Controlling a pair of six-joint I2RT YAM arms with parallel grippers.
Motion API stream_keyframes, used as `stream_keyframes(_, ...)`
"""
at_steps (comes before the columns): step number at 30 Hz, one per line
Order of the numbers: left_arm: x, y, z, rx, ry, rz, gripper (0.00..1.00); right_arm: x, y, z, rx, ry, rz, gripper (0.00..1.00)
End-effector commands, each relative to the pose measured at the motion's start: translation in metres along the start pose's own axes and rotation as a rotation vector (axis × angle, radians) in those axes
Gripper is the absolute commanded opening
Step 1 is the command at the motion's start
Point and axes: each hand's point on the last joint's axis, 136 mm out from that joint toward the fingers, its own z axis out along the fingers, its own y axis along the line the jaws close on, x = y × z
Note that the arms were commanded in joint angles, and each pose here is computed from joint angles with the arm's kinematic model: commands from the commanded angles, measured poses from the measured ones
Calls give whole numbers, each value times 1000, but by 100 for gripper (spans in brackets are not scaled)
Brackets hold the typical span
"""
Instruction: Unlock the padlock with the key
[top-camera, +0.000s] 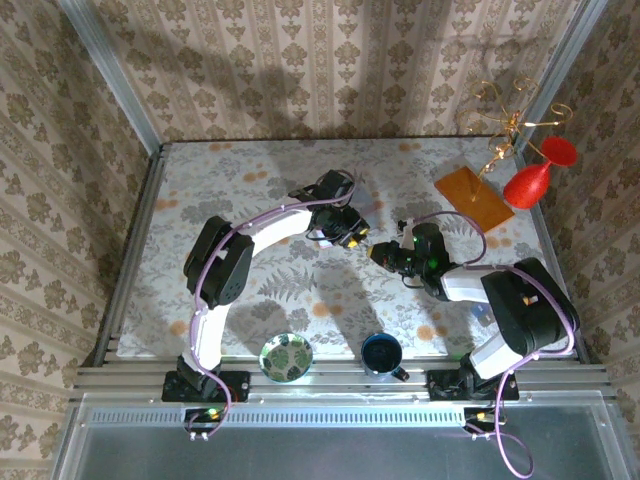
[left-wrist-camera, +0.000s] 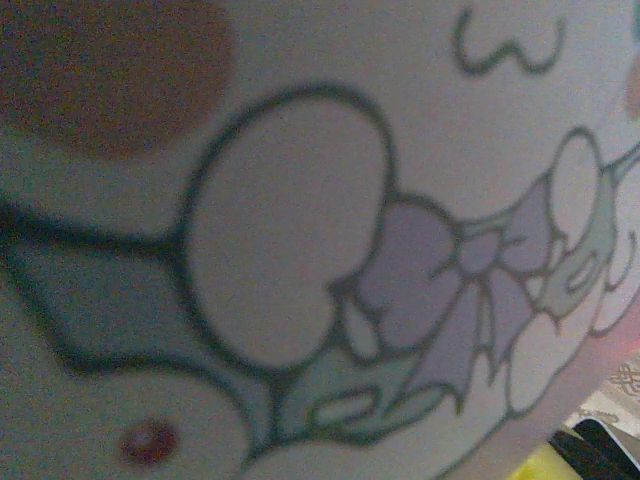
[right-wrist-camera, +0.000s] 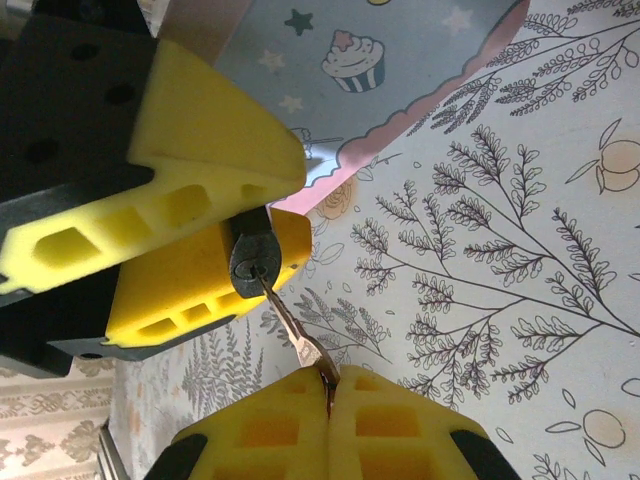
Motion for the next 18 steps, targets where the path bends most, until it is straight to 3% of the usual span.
stream_keyframes(1, 37, 25, 16, -73, 164, -97, 0, -22, 17, 5, -65, -62, 13, 0)
stream_keyframes(18, 41, 31, 17, -82, 183, -83, 0, -45, 28, -3, -54, -48, 29, 0)
